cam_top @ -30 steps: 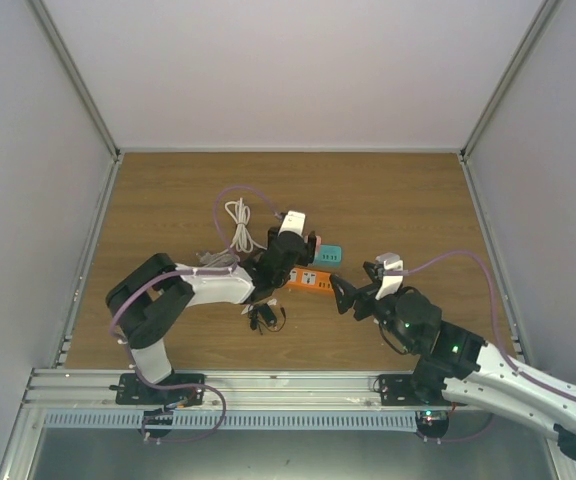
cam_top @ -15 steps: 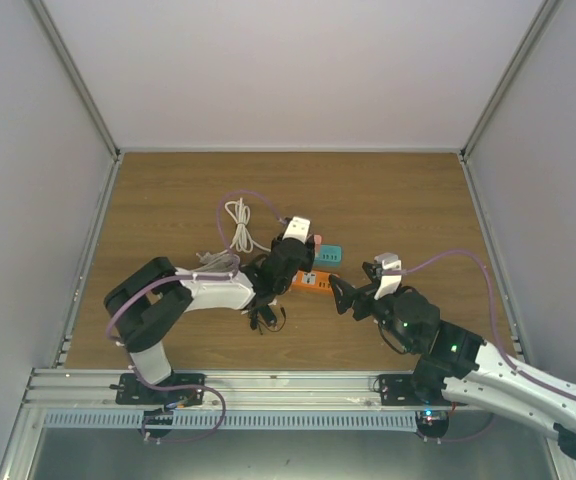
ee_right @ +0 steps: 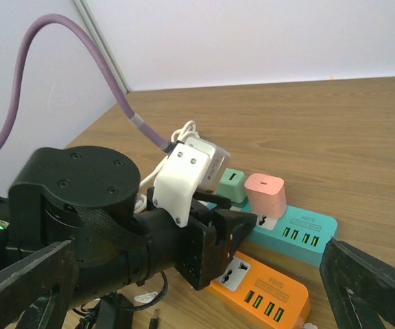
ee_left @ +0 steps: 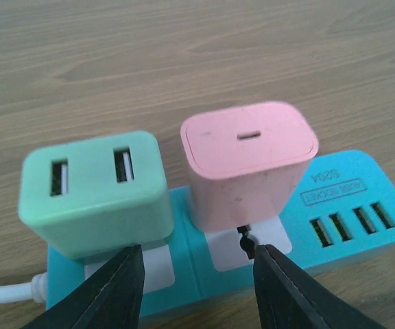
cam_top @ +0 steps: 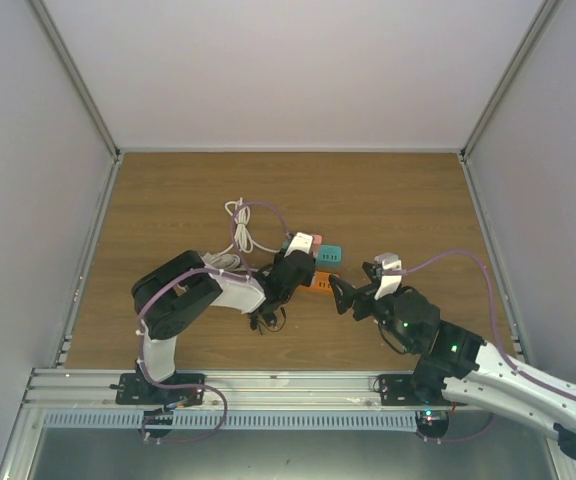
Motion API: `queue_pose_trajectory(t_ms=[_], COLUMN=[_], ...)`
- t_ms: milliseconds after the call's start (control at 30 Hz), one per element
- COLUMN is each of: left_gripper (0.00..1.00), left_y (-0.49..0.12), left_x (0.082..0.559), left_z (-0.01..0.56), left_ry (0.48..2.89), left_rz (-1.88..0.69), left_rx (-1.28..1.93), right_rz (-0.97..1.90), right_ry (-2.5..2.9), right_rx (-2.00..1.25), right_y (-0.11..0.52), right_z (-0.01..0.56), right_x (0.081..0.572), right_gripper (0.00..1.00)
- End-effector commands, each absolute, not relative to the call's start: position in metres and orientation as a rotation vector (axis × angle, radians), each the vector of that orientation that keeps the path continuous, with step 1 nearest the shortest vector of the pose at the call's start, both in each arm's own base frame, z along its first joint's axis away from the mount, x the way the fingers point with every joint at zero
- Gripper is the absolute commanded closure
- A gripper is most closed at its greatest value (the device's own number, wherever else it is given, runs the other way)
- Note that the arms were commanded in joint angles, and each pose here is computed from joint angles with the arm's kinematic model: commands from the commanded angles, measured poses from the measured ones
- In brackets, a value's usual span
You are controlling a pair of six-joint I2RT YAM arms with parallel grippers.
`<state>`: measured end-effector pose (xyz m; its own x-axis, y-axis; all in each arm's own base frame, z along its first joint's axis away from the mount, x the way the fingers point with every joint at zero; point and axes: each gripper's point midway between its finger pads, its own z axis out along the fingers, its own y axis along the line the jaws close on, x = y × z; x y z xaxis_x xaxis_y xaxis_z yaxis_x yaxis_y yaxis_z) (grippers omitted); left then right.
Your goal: Insert the plug
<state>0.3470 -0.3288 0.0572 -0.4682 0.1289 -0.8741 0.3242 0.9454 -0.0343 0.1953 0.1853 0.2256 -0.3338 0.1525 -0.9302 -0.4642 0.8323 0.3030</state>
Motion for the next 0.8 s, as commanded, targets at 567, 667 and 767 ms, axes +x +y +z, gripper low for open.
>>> queue_pose_trajectory(t_ms=[567,667,767], left_gripper=[0.51,0.51,0.51], left_y=[-0.351,-0.35,-0.35], left_x=[0.38,0.386,0.384], left_z=[0.138,0.112,0.09], left_ry=[1.962,2.019,2.06], left_rz=[-0.325,-0.345,-0.344], left_rx=[0.284,0.284,0.287], right_rz=[0.651,0.651,0.657], right_ry=[1.793,1.793,1.792], right_rx=[-0.233,-0.233,-0.236], right_y=[0.186,0.186,0.186], right_z=[0.231,0.231,0.232], right_x=[0.194,0.194,0.193], right_gripper=[0.0,0.01,0.01])
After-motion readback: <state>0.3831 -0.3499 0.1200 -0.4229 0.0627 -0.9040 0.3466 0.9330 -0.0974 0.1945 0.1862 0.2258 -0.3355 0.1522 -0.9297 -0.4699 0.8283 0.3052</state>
